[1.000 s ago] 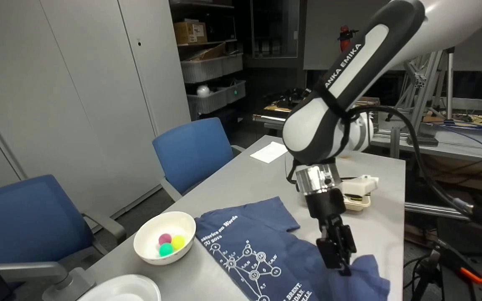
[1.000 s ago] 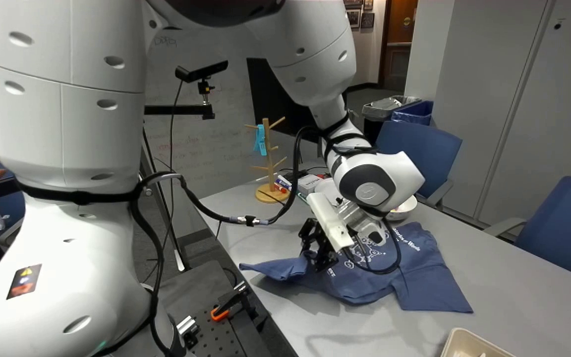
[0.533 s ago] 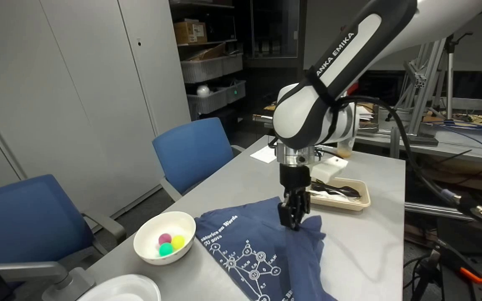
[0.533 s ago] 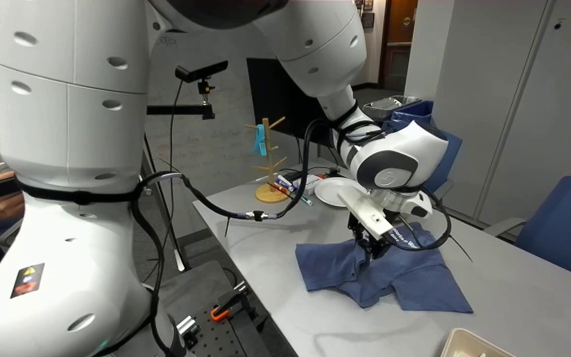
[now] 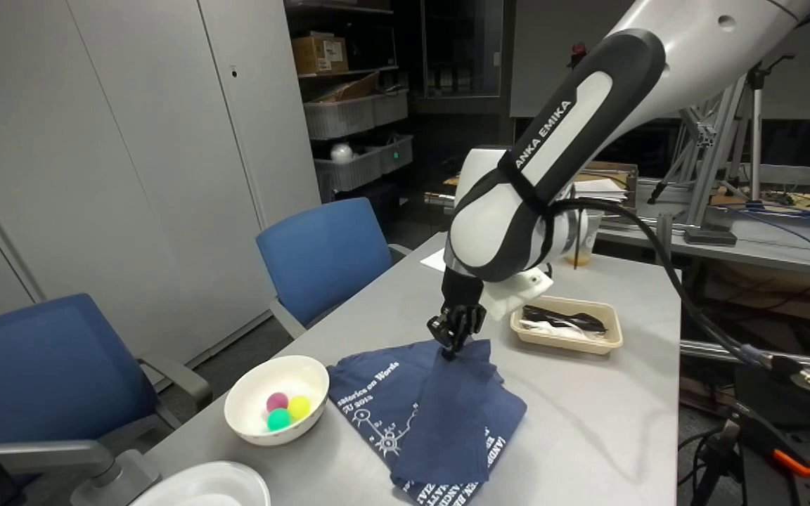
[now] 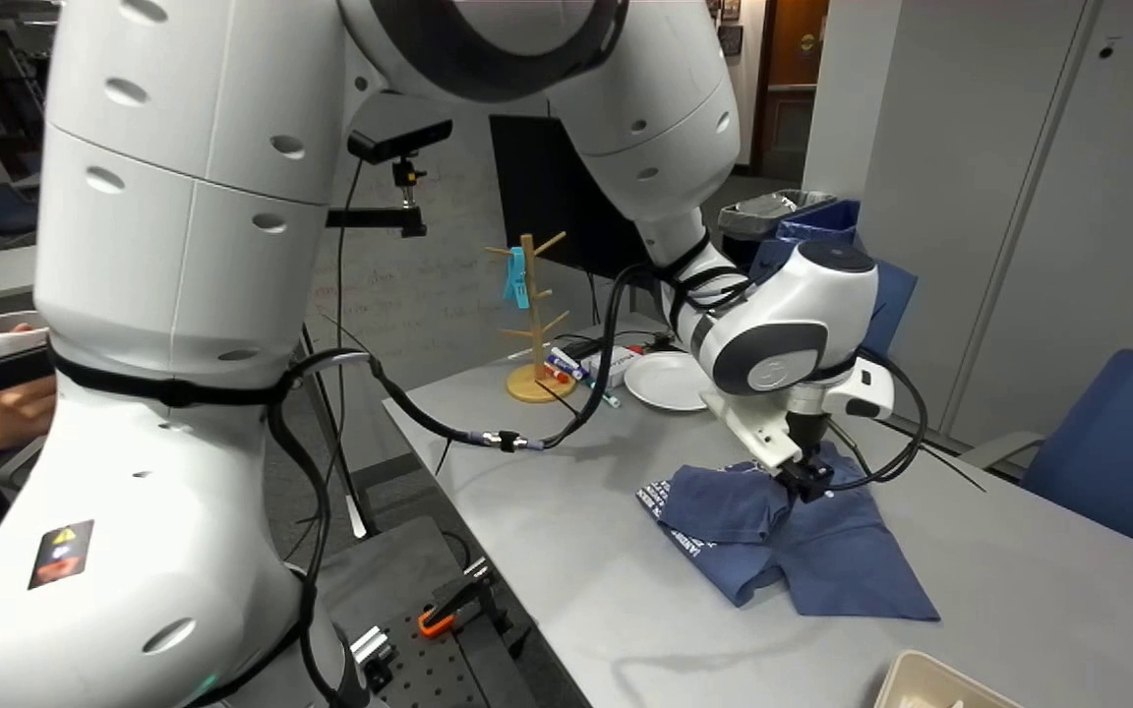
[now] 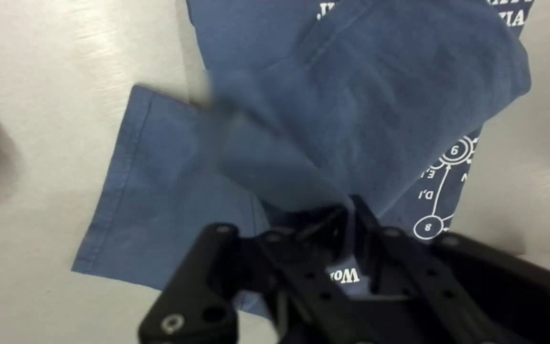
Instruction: Fold the shirt
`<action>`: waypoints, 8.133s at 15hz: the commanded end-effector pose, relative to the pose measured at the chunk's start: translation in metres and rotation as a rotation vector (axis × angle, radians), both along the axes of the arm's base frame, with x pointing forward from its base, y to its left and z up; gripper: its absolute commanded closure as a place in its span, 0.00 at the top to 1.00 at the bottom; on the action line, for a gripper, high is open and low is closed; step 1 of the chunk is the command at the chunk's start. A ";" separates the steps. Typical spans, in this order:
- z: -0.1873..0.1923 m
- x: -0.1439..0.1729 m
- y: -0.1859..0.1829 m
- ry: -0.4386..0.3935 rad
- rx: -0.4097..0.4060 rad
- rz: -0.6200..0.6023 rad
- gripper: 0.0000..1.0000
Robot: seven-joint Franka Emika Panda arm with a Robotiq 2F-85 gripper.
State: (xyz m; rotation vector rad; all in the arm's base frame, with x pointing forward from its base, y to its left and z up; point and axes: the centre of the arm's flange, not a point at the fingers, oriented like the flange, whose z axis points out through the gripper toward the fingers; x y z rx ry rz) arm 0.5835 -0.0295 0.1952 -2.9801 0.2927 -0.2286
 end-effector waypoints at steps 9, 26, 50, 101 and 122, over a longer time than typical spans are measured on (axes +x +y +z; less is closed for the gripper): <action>-0.028 -0.022 0.036 0.134 -0.042 0.031 1.00; -0.057 -0.040 0.073 0.233 0.105 0.019 1.00; -0.102 -0.063 0.086 0.120 0.274 -0.545 1.00; -0.036 0.078 0.062 -0.357 -0.118 -0.194 0.01; -0.052 0.079 0.071 -0.090 -0.062 -0.036 1.00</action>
